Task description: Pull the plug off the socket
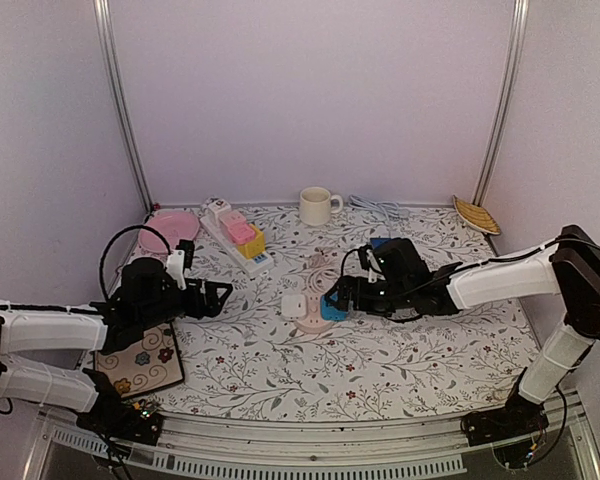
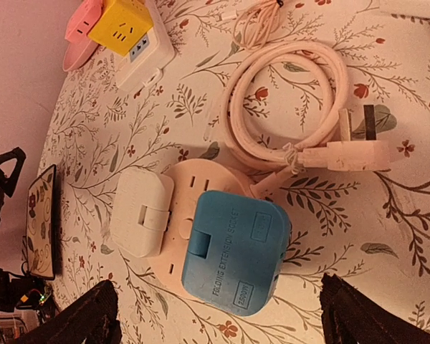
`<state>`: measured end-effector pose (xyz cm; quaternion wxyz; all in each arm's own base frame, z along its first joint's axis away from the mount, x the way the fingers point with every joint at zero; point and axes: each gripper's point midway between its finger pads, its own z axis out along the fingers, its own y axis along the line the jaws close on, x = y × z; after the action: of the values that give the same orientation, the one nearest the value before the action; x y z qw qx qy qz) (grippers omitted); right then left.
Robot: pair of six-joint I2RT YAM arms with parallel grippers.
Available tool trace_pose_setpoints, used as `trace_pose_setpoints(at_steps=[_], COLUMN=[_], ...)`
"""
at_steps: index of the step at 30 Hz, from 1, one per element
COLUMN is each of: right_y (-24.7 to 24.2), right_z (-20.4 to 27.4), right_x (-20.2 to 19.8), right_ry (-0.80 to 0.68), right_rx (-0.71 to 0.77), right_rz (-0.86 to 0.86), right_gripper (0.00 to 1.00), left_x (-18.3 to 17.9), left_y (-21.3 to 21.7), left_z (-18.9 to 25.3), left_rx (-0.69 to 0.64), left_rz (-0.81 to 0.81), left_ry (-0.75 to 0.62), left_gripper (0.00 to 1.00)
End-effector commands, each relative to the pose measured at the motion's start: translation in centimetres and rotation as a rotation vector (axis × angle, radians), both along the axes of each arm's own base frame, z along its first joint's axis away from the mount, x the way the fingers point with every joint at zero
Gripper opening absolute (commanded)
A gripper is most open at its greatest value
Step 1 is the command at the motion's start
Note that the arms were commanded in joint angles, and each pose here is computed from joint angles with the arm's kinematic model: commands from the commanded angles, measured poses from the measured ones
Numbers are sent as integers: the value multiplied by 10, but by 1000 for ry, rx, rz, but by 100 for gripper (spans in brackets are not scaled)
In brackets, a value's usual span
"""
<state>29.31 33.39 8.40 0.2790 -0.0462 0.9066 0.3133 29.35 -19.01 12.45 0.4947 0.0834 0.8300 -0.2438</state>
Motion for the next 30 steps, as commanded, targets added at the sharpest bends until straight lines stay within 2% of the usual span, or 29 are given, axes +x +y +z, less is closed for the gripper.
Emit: trace_pose_setpoints(at_steps=[1, 8, 14, 21, 30], right_y=[2, 22, 37, 46, 37], right_z=[-3, -18, -25, -22, -17], right_x=[13, 22, 27, 23, 9], right_ry=[27, 97, 140, 174, 182], right_rx=[91, 155, 222, 305, 339], right_rz=[77, 155, 156, 168, 161], right_gripper=[100, 96, 90, 70, 45], left_x=[-3, -4, -8, -17, -22], left_y=[-9, -14, -23, -37, -55], left_z=[2, 0, -1, -3, -23], left_rx=[-11, -15, -34, -92, -259], left_rz=[-48, -71, -125, -207, -210], left_ry=[-16, -9, -2, 26, 237], left_gripper=[97, 97, 97, 93, 91])
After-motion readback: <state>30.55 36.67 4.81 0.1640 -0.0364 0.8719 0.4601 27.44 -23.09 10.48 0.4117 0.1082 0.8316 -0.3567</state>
